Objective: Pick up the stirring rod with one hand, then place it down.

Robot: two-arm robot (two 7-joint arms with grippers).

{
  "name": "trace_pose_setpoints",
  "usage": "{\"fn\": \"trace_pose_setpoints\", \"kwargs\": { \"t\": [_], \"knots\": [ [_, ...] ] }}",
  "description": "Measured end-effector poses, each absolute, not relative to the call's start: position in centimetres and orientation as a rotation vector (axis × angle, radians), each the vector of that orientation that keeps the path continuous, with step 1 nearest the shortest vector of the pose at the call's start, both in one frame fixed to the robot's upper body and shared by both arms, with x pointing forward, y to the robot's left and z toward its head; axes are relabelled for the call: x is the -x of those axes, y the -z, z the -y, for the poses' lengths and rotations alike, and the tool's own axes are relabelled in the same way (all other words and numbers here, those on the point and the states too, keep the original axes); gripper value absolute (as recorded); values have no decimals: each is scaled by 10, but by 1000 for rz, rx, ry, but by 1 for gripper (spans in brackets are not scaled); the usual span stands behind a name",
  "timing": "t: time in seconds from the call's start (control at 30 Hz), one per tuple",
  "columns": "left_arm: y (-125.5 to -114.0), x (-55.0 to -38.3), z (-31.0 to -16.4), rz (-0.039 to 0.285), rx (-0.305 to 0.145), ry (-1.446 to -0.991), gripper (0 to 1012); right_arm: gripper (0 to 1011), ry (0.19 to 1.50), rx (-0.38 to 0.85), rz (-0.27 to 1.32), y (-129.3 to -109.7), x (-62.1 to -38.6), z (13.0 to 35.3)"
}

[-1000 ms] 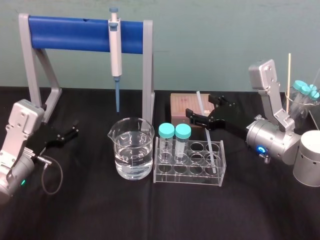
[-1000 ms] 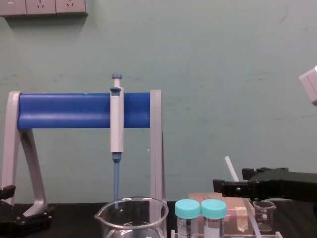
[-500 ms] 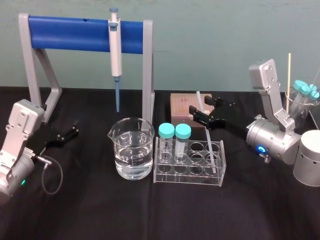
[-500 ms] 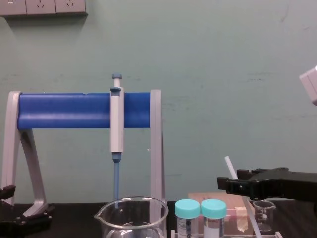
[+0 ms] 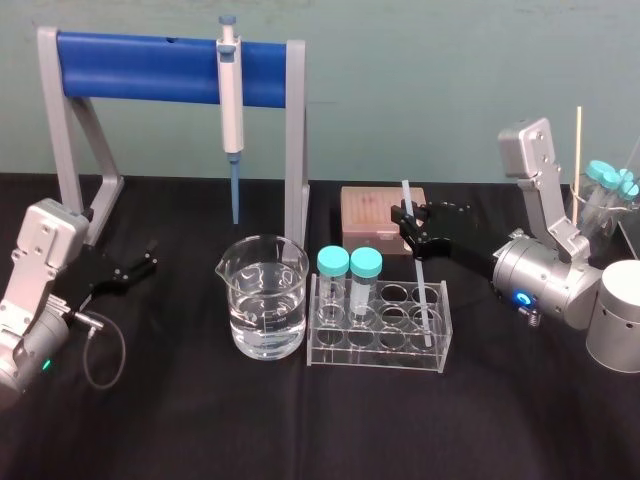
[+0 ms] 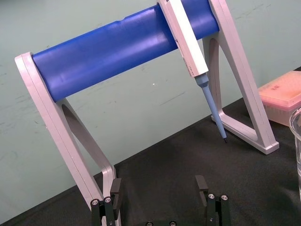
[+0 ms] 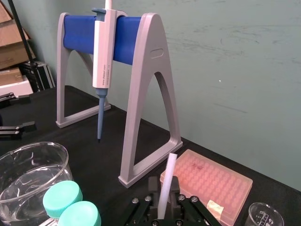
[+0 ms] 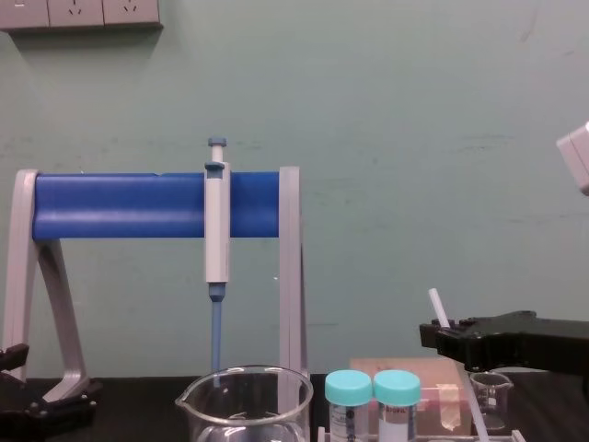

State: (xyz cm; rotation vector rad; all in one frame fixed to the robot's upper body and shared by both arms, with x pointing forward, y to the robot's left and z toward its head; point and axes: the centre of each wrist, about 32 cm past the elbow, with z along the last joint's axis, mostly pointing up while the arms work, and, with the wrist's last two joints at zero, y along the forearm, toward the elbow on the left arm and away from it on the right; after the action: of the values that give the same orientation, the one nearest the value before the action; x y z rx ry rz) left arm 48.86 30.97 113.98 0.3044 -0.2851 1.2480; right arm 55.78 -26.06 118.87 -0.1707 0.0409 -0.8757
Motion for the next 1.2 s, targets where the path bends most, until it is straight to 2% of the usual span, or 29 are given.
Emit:
{"fn": "trace_pose_setpoints", "kwargs": {
  "t": [0.17,0.67,1.2],
  "knots": [
    [-1140,-489,-310,285,-304,-1248,1000,82,876,171,-41,-1189,-558,261],
    [-1140,-489,-310,285,-304,-1248,1000,80,876,171,-41,-1189,-558,261],
    [-1140,-489,-310,285,-304,-1248,1000,80,864,118,-9,-1186,-554,262]
  ]
}}
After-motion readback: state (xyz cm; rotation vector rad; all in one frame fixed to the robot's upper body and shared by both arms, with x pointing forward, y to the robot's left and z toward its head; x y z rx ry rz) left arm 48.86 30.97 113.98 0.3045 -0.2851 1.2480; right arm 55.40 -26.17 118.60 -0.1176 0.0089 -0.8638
